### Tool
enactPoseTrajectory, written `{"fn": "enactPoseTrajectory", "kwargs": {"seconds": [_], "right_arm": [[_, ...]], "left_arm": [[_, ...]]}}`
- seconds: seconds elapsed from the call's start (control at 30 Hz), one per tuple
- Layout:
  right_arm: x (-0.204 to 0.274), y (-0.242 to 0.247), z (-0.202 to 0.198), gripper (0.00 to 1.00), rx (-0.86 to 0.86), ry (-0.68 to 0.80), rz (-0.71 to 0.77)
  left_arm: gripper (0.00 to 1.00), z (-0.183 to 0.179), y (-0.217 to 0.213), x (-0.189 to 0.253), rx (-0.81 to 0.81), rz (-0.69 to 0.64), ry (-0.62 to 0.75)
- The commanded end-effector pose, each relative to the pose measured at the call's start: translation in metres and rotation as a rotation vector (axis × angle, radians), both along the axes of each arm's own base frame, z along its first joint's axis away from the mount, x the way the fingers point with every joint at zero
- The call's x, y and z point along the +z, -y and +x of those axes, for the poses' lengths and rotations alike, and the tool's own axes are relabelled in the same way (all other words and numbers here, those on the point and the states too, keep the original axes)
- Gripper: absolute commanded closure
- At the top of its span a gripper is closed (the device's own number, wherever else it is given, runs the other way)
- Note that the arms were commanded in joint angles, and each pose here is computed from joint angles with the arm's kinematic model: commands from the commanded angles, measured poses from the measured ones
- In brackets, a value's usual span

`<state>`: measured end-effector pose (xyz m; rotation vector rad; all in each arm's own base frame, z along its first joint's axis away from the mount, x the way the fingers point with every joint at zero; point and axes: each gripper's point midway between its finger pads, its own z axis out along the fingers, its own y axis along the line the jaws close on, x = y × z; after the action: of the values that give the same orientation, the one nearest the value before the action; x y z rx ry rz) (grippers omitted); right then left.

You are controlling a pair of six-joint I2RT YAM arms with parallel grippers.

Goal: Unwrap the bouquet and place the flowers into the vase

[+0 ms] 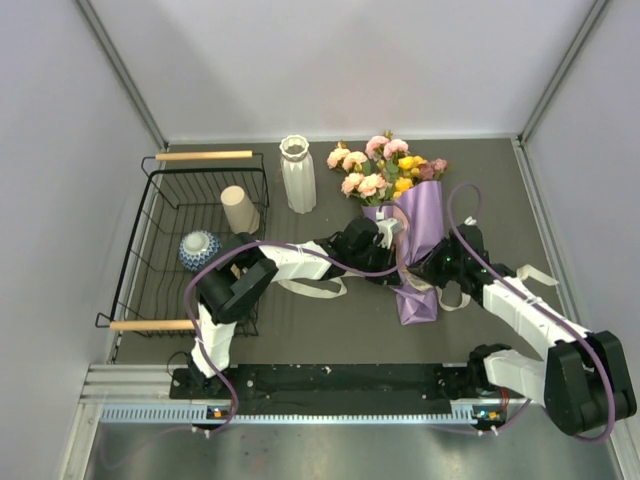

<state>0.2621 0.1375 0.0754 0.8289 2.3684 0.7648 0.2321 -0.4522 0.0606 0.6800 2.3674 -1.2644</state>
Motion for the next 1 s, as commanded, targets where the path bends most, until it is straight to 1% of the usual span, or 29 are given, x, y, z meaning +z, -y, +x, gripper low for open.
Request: {"fn": "enactPoseTrajectory", "kwargs": {"seconds": [0.0,0.07,0.23,0.33,0.4,0.53,0.73,0.83,0.87,0.9,0.97], "right_arm": [[0.002,0.0,0.008,0.86,-0.061,0.026,0.045],[0.0,-0.001,0.01,0.86,-0.071,0.028,0.058],[-0.013,0.002,0.006,0.86,-0.124,-0.028,0.074],[-0.018,0.01,0.004,0.85,-0.192,-0.041,0.068],[-0.024,0.019,0.0,0.86,-0.276,-0.079,0.06],[-0.031,0.028,0.0,0.86,-0.361,-0.095,0.061],[-0.022,0.023,0.008,0.79,-0.401,-0.093,0.125],[-0.018,0.025,0.01,0.72,-0.429,-0.086,0.141],[-0.019,0.025,0.01,0.72,-0.435,-0.088,0.143],[-0.021,0.025,0.009,0.68,-0.442,-0.096,0.144],[-0.028,0.024,0.007,0.68,-0.456,-0.13,0.15]], "left_arm": [[0.99,-0.005,0.0,0.009,-0.02,0.002,0.018],[0.99,-0.005,0.001,0.009,-0.024,0.002,0.016],[0.99,-0.006,0.002,0.009,-0.03,0.004,0.018],[0.99,-0.007,0.001,0.006,-0.032,0.011,0.015],[0.99,-0.007,0.001,0.004,-0.033,0.015,0.014],[0.99,-0.008,-0.001,0.001,-0.033,0.021,0.009],[0.99,-0.007,-0.001,-0.003,-0.029,0.03,0.007],[0.99,-0.007,-0.001,-0.006,-0.03,0.034,0.003],[0.99,-0.007,0.0,-0.006,-0.03,0.033,0.004],[0.99,-0.007,-0.001,-0.006,-0.03,0.034,0.003],[0.99,-0.008,-0.001,-0.008,-0.029,0.037,0.0]]}}
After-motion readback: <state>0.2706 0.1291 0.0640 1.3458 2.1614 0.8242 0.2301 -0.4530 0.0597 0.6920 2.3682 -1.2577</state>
